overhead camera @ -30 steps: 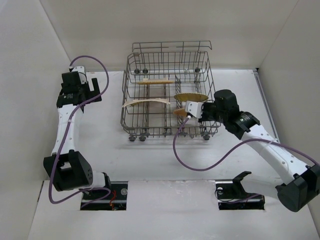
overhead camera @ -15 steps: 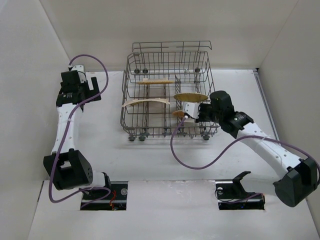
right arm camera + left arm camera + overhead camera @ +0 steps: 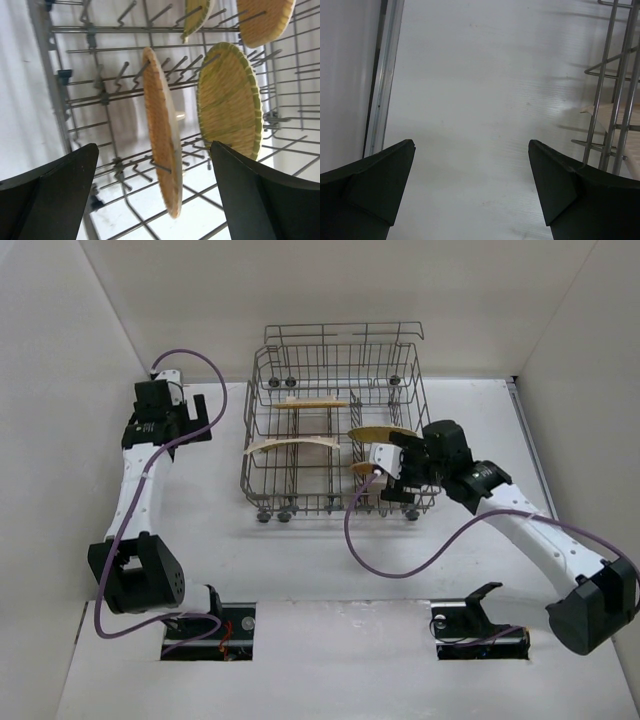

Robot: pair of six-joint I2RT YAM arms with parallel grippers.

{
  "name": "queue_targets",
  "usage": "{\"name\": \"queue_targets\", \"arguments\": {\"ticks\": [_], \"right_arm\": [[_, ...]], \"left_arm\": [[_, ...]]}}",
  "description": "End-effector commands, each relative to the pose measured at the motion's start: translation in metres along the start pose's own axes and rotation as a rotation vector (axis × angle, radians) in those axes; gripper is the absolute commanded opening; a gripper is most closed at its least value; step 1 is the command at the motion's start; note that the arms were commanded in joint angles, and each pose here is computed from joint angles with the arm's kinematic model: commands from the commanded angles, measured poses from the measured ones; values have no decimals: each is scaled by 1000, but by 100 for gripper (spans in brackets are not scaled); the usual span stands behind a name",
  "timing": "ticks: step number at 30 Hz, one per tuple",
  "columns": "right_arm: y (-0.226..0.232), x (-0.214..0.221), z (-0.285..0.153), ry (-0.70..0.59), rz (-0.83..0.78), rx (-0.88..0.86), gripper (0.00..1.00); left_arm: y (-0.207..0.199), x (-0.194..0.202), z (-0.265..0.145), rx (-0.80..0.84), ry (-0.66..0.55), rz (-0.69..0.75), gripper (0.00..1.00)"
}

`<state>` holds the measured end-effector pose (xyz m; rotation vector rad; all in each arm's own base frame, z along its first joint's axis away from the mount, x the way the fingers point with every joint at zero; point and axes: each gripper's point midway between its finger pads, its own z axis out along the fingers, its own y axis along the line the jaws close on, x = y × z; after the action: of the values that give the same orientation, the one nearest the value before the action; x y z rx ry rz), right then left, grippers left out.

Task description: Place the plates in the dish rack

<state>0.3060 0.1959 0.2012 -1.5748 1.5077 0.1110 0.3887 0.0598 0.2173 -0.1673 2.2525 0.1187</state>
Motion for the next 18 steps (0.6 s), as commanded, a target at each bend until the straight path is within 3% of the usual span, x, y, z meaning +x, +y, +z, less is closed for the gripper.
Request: {"name": "queue_targets", "arguments": {"ticks": [1, 6, 9, 13, 18], "right_arm": [[-13, -37, -34, -97, 67, 6, 100], [-54, -76, -85, -190, 160, 128, 100], [-94, -78, -112, -192, 326, 245, 100], [-144, -25, -126, -101, 639, 408, 100], [-162, 71, -113, 79, 1020, 517, 100]], "left_arm": [[-7, -19, -4, 15, -56, 4, 100], [-16, -17, -6, 35, -47, 15, 100], [-16, -22, -8, 31, -50, 19, 100], [-13, -33, -9, 20, -53, 14, 100], [-2, -37, 0, -52, -3, 32, 100]]}}
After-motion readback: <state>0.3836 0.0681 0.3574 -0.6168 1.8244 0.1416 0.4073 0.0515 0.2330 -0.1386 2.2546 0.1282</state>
